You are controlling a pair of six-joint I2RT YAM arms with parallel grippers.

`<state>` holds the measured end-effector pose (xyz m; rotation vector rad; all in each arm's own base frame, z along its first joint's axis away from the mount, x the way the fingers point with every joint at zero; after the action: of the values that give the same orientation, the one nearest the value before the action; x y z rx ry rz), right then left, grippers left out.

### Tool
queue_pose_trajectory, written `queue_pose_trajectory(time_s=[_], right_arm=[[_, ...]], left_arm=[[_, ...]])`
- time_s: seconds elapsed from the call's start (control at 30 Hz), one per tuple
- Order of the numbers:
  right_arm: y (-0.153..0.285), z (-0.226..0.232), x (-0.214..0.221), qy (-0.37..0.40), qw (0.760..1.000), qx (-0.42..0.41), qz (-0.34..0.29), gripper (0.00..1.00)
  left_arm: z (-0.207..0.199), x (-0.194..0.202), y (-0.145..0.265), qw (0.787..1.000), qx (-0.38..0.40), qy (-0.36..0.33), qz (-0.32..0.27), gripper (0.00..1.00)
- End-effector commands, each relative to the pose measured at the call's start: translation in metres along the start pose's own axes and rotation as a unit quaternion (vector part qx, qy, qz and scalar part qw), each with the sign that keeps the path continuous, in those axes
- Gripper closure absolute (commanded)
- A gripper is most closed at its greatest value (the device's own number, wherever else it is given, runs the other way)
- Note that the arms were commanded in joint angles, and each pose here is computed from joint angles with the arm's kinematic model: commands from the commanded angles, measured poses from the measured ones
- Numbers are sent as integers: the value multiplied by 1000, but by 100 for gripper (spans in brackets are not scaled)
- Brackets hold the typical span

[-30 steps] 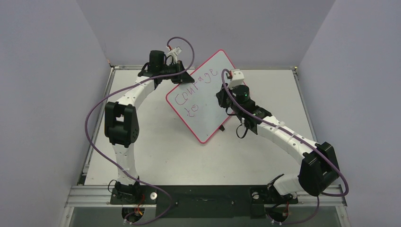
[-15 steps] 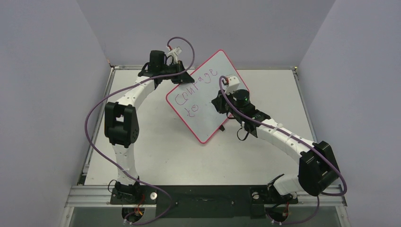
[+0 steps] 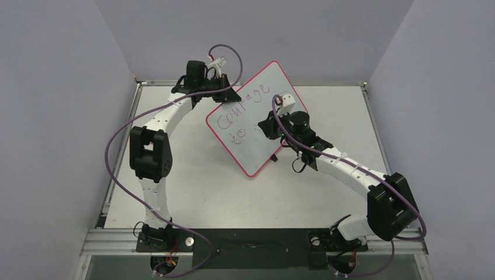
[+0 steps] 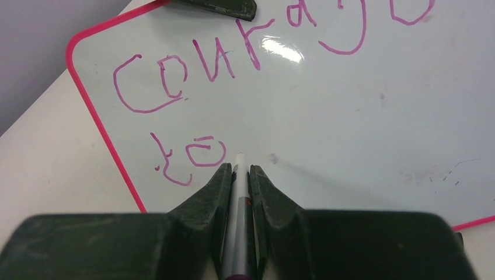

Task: Write a sentence on the whiteboard

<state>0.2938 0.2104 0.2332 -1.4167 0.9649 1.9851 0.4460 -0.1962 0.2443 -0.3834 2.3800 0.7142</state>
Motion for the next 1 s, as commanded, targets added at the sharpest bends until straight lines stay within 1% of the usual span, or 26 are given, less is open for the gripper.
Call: queue_pose_trajectory(time_s=[0.0, 0.13, 0.23, 0.4, 0.6, 0.77, 0.97], right_arm=[[-11, 3, -13, -9, 999, -19, -41, 100], [-21, 6, -16, -21, 999, -13, -44, 100], [-29, 7, -13, -24, 999, -8, -35, 100], [-32, 3, -12, -26, 999, 14, -32, 100], [-16, 16, -1, -26, 999, 9, -24, 100], [-2, 32, 20, -26, 1000, -2, -12, 100], [-1, 47, 37, -38, 999, -28, -6, 100]], left_arm=[[-15, -3, 0, 997, -15, -74, -3, 100], [-15, -4, -1, 997, -15, -74, -3, 100], [-14, -4, -1, 997, -16, -74, -2, 100], [-13, -3, -1, 997, -18, -74, 0, 100], [-12, -3, -1, 997, -18, -73, 0, 100], [-13, -3, 0, 997, -18, -75, -1, 100], [-13, -3, 1, 997, -19, -75, -1, 100]])
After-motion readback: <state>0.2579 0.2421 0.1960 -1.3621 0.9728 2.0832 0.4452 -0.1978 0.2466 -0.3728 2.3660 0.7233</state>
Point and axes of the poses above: each gripper's point midway between its finger pads, its own y axis back along the fingers, its own z axis along the line the jaws close on, x = y × z, the point moved 9 cm from there along y, back along the fingers, and after that the axes turned 2 degrees about y, right-handed, at the moved point
